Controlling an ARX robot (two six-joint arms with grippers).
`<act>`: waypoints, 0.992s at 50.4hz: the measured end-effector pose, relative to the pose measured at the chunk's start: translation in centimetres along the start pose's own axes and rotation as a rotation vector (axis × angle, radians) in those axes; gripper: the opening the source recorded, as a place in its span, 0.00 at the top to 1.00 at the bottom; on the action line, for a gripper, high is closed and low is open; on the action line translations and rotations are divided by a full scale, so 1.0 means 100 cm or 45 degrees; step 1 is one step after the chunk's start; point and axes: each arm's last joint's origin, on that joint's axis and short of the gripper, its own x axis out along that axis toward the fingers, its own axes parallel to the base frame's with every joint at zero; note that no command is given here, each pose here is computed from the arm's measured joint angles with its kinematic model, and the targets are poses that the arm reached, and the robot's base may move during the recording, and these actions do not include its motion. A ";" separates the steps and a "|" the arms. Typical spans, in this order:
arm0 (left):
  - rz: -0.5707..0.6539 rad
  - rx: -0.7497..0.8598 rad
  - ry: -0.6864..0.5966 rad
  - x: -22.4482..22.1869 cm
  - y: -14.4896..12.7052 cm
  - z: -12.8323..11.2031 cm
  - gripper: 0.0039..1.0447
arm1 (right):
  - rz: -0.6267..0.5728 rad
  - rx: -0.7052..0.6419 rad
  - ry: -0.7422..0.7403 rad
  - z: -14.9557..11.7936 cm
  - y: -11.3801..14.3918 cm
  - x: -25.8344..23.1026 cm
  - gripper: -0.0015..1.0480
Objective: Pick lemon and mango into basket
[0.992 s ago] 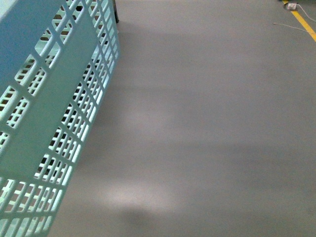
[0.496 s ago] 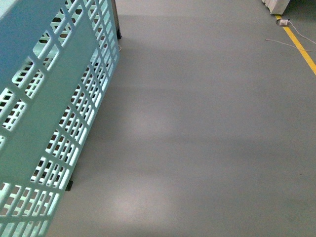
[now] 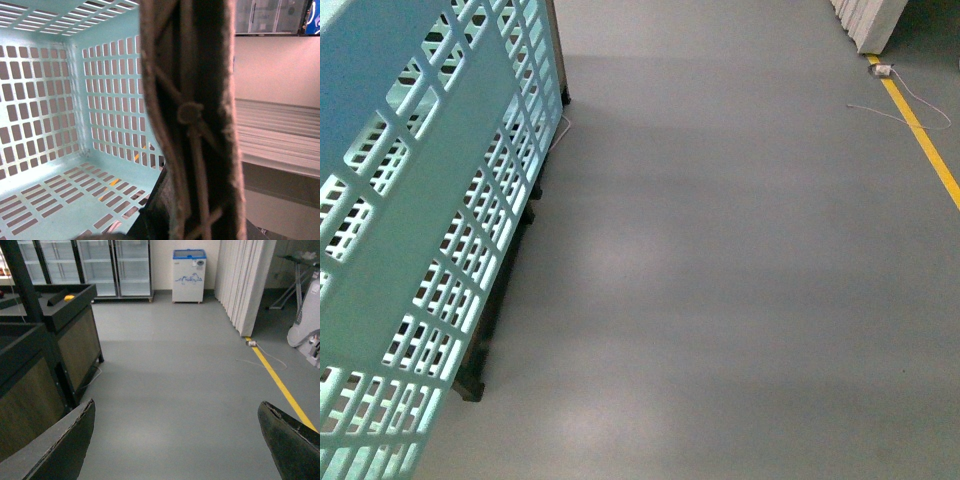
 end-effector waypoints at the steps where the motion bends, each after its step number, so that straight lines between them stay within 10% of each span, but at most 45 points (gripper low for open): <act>1: 0.000 0.000 0.000 0.000 0.000 0.000 0.96 | 0.000 0.000 0.000 0.000 0.000 0.000 0.08; 50: -0.003 -0.005 0.006 0.000 0.000 0.000 0.96 | -0.004 0.000 0.000 0.000 0.000 0.000 0.08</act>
